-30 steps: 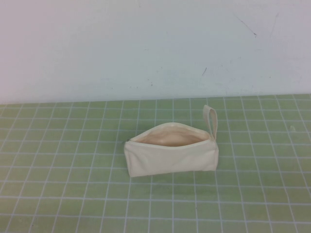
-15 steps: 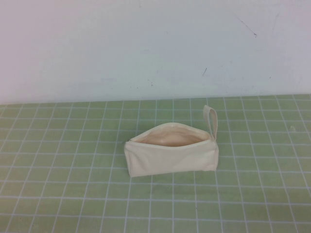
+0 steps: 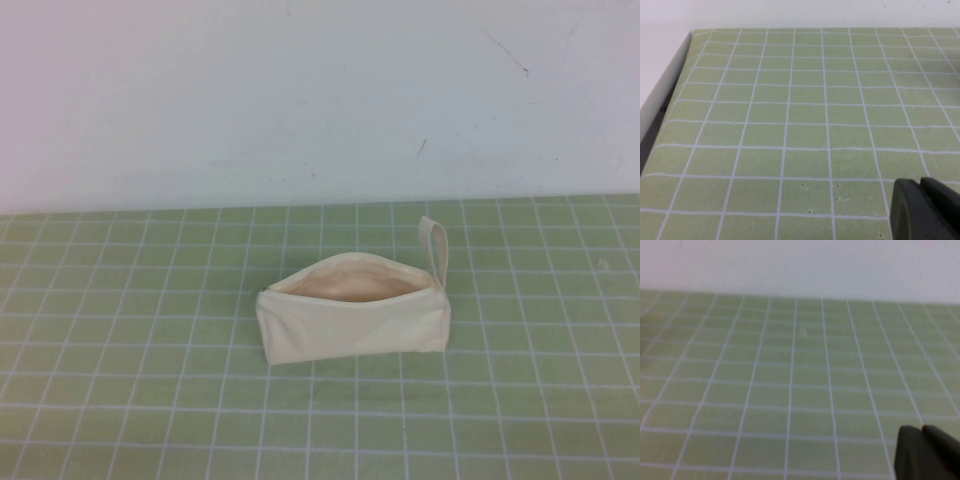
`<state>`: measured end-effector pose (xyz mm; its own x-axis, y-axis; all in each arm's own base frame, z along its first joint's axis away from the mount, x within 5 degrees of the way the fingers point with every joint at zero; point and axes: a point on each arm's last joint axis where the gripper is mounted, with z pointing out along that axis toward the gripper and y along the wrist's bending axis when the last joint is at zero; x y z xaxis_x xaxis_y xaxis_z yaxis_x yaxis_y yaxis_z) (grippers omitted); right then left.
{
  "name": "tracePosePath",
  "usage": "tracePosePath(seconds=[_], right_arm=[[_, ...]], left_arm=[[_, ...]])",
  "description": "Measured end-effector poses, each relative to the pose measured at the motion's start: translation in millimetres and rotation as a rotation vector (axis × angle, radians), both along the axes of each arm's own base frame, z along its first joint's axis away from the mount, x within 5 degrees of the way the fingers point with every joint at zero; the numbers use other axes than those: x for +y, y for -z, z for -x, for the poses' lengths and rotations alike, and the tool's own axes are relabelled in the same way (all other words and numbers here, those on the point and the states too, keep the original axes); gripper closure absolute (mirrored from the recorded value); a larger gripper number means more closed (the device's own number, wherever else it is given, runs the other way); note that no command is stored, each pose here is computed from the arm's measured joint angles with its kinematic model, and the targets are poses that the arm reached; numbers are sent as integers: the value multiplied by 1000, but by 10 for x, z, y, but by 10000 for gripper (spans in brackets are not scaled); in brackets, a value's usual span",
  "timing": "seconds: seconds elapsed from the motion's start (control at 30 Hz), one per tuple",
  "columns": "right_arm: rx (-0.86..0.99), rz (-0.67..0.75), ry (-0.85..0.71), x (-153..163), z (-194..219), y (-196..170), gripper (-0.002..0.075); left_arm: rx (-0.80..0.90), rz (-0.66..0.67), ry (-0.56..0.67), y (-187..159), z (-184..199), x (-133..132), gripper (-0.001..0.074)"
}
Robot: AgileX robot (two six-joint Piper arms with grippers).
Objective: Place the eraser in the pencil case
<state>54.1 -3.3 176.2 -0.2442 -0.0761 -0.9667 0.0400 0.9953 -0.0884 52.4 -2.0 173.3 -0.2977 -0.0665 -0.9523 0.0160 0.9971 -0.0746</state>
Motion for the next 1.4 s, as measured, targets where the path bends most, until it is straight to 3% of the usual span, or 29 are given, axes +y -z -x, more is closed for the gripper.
tracePosePath(seconds=[0.17,1.4], right_arm=[[92,-25,38,-26,27,82,726],[95,-20,46,-35,28,84,726]], left_arm=[[0,0,0,0,0,0,736],[0,0,0,0,0,0,736]])
